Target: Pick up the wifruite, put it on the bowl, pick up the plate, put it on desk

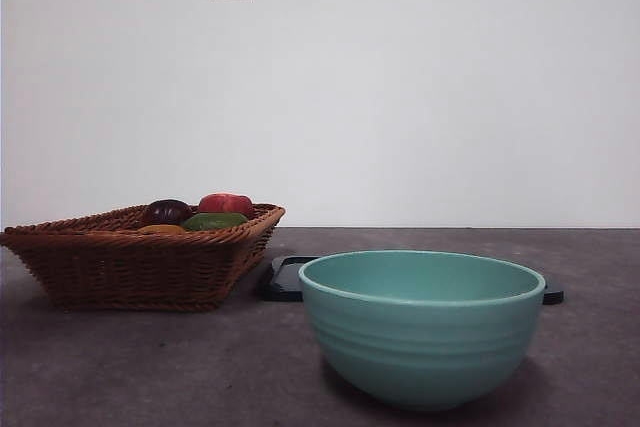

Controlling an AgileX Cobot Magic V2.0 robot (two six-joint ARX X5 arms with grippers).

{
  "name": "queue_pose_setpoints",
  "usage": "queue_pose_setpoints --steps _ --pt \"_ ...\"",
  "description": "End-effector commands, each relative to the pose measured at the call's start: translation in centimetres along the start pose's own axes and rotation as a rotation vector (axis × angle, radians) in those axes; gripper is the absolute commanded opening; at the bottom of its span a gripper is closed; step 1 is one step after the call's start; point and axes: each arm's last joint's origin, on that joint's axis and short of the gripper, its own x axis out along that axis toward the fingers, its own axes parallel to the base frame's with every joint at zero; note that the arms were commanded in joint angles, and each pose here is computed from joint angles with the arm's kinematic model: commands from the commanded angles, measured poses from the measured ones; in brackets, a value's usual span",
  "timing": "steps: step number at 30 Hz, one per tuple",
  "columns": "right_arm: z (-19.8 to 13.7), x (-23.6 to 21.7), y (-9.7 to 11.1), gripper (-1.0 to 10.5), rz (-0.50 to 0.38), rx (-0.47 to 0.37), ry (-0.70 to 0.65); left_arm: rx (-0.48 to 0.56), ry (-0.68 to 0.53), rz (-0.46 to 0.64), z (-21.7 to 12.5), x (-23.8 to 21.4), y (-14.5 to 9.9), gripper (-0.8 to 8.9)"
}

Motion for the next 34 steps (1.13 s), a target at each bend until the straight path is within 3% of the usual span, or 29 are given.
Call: queue_pose_setpoints --steps 1,8,13,26,34 --pt "0.4 -0.3 0.3 6.4 0.009 0.001 -0.014 -0.007 -0.004 0.01 0.7 0.0 -0.1 6.53" --pt "0.4 -0.3 0.3 6.4 0.009 0.001 -0.014 -0.061 0.068 0.111 1.7 1.7 1.0 6.52" --pt "0.4 -0.3 0.3 6.4 0.009 0.004 -0.015 -0.154 0.188 0.273 3.1 3.7 2.4 6.52" --pt "0.4 -0.3 0.3 6.4 0.009 0.005 -0.015 -0.214 0.442 0.483 7.9 11.0 6.4 6.52" --pt "0.4 -0.3 0.3 6.4 0.009 0.005 -0.014 -0.223 0.565 0.512 9.3 18.3 10.1 6.52"
